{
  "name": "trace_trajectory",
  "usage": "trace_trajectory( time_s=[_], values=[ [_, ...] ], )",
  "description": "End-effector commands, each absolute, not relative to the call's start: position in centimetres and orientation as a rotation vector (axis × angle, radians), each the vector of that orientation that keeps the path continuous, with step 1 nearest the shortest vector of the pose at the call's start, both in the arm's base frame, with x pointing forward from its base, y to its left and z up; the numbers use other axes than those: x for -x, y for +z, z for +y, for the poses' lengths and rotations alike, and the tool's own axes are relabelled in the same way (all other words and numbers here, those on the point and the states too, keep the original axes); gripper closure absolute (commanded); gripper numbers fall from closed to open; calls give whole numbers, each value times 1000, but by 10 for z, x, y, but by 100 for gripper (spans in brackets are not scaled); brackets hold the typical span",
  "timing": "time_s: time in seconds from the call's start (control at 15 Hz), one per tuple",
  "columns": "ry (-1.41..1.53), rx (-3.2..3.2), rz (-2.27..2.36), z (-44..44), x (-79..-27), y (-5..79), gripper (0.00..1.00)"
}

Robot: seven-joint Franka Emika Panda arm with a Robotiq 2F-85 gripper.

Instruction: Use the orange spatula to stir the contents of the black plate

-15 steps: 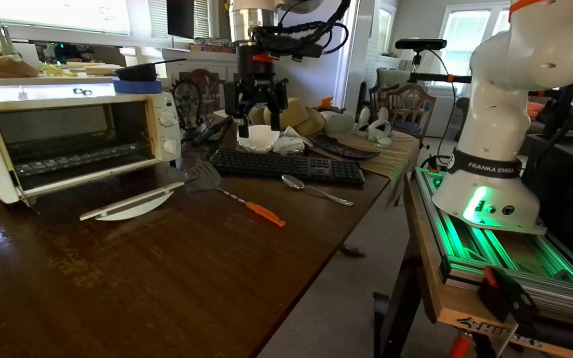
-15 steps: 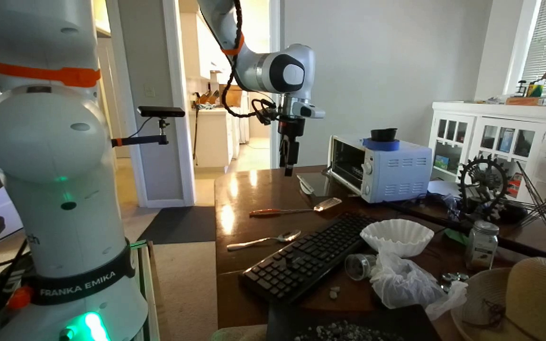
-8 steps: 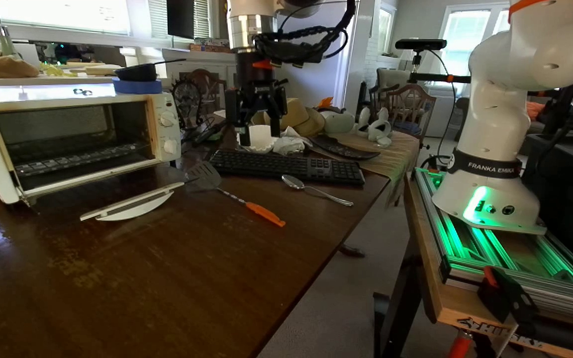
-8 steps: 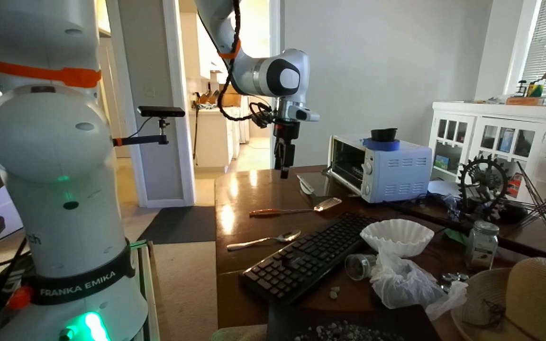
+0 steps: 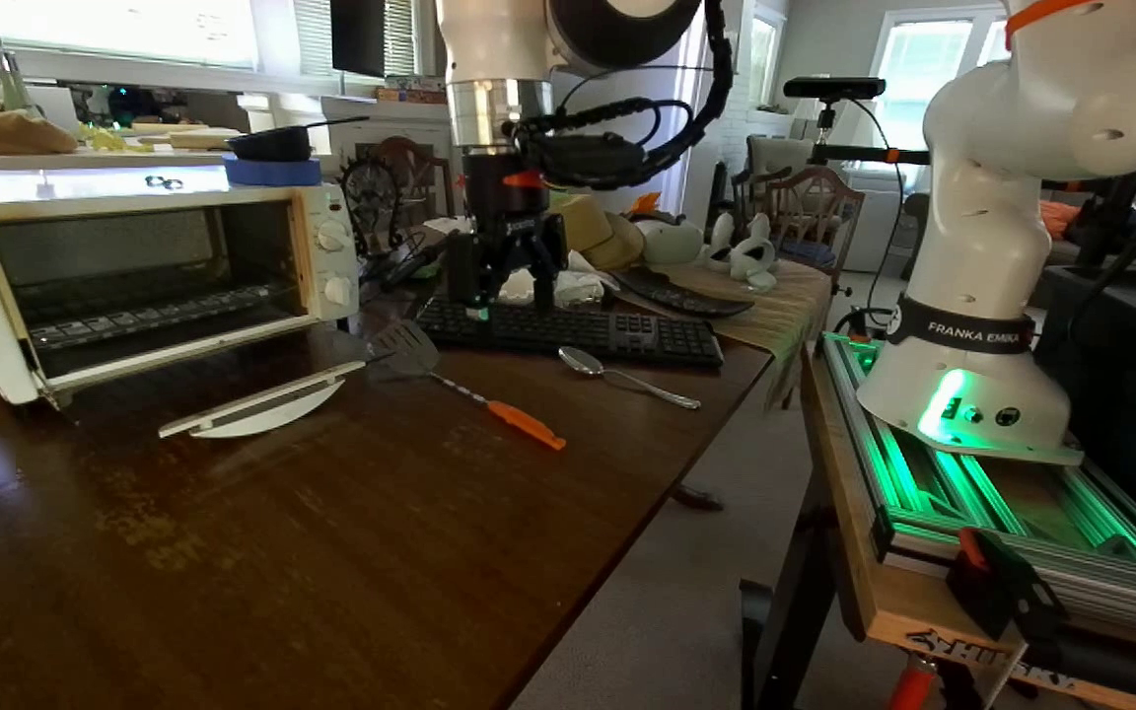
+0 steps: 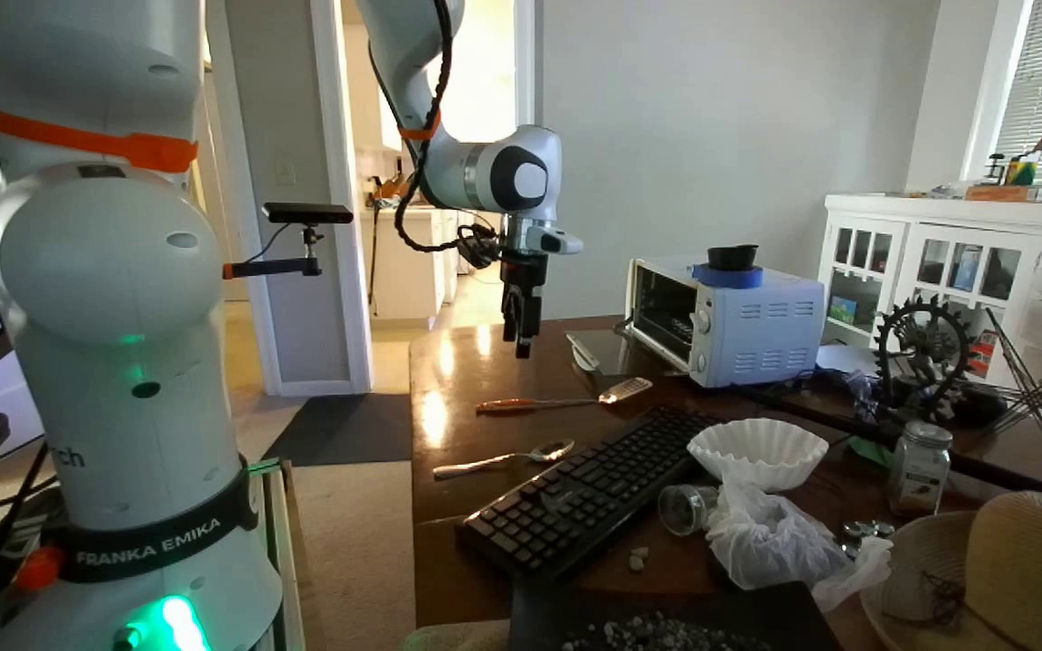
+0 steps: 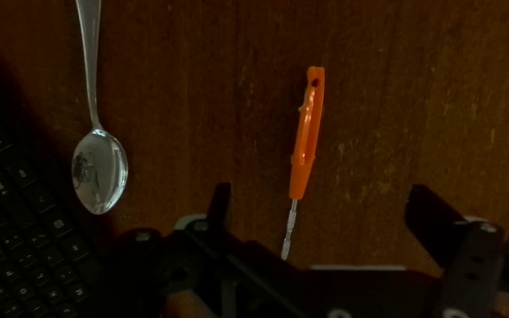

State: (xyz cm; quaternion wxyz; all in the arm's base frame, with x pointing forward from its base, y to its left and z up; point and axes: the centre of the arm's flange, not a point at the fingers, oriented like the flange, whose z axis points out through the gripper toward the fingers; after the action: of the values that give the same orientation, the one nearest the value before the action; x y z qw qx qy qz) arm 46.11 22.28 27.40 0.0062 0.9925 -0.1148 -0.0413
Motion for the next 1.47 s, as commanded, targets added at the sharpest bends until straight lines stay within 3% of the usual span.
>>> trace_trajectory(
  time_s=[0.0,0.8,1.0,1.2,1.4],
  values=[
    [-70,-3123,-393,231,-450,247,0],
    [-23,-3155,-436,222,-434,199,0],
    [-20,-3154,-445,218,-433,193,26],
    [-33,-3148,-444,217,-433,188,29],
    [-39,-3144,-438,218,-435,186,20]
  ],
)
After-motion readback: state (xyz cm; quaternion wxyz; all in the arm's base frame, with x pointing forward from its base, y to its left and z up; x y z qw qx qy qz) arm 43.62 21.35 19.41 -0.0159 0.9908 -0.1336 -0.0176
